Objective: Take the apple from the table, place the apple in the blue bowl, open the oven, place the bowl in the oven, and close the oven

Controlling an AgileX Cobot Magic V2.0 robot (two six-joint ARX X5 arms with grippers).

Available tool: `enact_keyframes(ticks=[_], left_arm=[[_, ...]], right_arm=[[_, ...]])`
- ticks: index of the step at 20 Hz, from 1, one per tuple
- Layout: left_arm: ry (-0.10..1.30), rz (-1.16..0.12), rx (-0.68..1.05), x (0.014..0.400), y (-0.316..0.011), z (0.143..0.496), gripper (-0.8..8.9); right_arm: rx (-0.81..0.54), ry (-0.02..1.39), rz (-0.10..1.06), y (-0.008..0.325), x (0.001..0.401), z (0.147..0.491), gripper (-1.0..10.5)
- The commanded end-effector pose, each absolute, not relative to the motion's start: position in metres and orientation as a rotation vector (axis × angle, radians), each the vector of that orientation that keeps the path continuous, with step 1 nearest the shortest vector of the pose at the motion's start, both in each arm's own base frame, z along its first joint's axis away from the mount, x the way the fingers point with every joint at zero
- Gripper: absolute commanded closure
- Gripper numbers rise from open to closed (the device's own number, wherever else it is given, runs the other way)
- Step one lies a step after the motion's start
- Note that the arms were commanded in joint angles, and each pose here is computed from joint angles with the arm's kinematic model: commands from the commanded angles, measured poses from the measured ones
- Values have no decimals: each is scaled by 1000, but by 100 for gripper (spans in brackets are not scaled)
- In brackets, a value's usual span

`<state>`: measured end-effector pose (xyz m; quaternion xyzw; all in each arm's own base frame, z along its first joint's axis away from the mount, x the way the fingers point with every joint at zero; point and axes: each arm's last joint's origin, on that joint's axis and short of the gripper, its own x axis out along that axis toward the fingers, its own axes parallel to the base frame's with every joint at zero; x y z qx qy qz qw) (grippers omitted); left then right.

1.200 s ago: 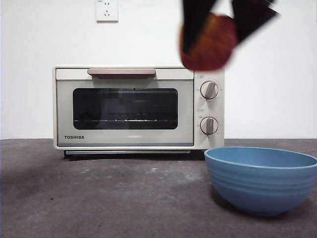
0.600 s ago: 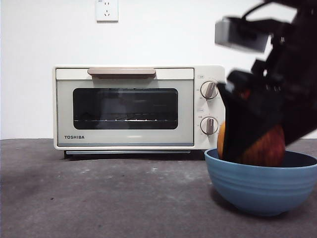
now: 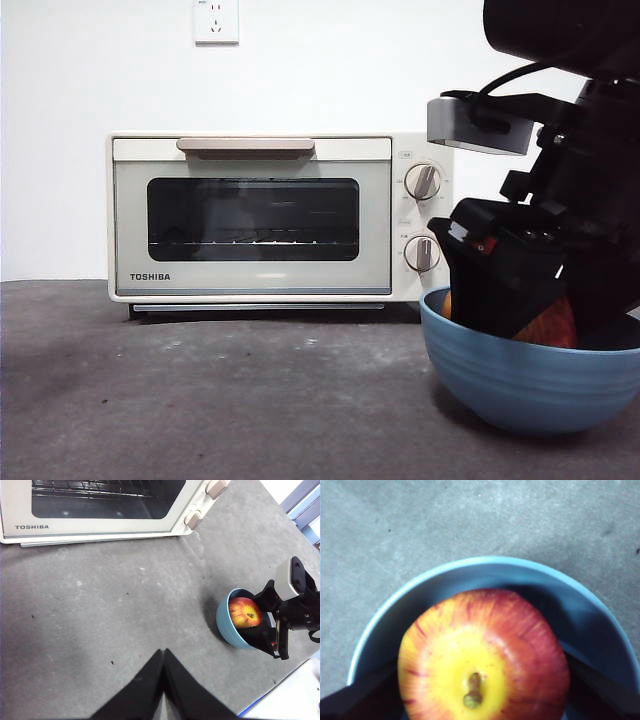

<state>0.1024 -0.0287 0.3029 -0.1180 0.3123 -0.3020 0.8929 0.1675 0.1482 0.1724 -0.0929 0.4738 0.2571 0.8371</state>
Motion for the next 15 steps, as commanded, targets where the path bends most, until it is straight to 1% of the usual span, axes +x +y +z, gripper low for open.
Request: enact_keyframes(ticks=[1,3,8,12,15], left_arm=[[620,-639,-235,103,-29,309,806],[625,-638,-237,104,-29,309,806],[624,-638,-237,107,-30,309,806],[575,-637,-255,116,-31,313,806],[538,-643,-270,135,-35,315,806]], right_arm=[[-196,992,550,153,170,177,524],[-196,983,554,154,171,185,504],[-212,977,561,156,173,203,498],[-224,878,530,152,172,248,498],[-221,836,485,138,162,281,499]])
